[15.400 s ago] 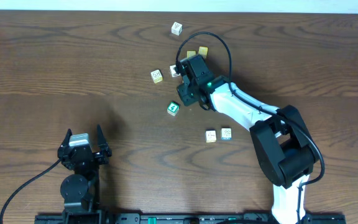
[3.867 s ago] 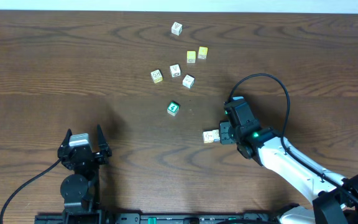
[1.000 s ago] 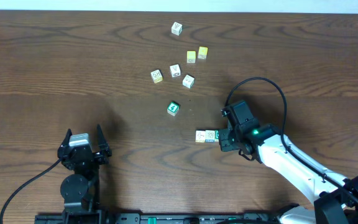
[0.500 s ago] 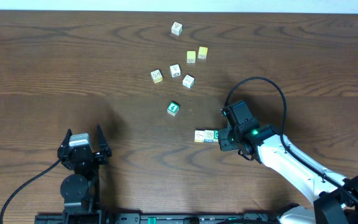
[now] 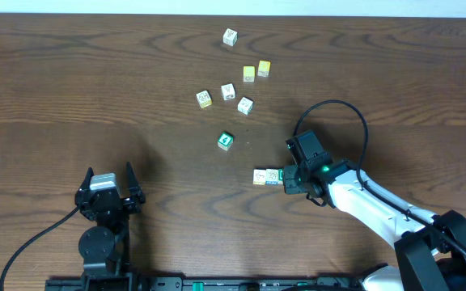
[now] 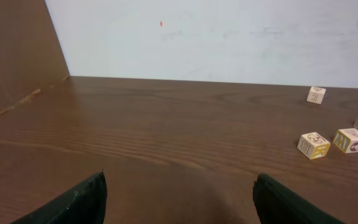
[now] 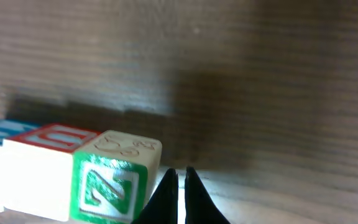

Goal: Lift 4 blocks

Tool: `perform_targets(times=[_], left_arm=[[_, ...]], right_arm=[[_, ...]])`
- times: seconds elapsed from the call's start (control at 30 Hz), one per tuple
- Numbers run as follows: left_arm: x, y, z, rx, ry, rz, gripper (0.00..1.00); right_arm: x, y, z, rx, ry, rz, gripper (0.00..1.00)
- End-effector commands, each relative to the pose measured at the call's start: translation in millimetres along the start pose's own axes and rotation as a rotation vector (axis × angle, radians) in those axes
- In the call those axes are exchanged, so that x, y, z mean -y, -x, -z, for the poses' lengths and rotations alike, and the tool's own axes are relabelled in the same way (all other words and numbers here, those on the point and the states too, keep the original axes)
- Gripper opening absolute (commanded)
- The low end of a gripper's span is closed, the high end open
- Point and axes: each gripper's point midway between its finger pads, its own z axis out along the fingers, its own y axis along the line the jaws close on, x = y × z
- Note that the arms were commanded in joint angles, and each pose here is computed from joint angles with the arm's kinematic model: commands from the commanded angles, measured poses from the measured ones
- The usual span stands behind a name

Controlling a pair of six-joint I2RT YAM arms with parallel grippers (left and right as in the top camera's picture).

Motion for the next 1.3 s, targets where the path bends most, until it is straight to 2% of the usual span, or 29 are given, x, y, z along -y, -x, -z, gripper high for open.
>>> perform_targets(times=[0.0, 0.57, 1.27], left_arm=[[-3.0, -17.7, -0.9, -0.054, 0.017, -0.002, 0.76], [-3.0, -17.7, -0.9, -0.054, 0.017, -0.002, 0.76], [-3.0, -17.7, -0.9, -0.054, 0.017, -0.002, 0.76]], right_arm=[[-7.3, 8.1, 0.9, 0.029, 0.008, -0.025, 0.04], [-22.8, 11.7, 1.7, 0.033, 0.09, -0.023, 0.04], [-27.3, 4.5, 1.9, 0.007, 0.104, -0.011, 0.02]])
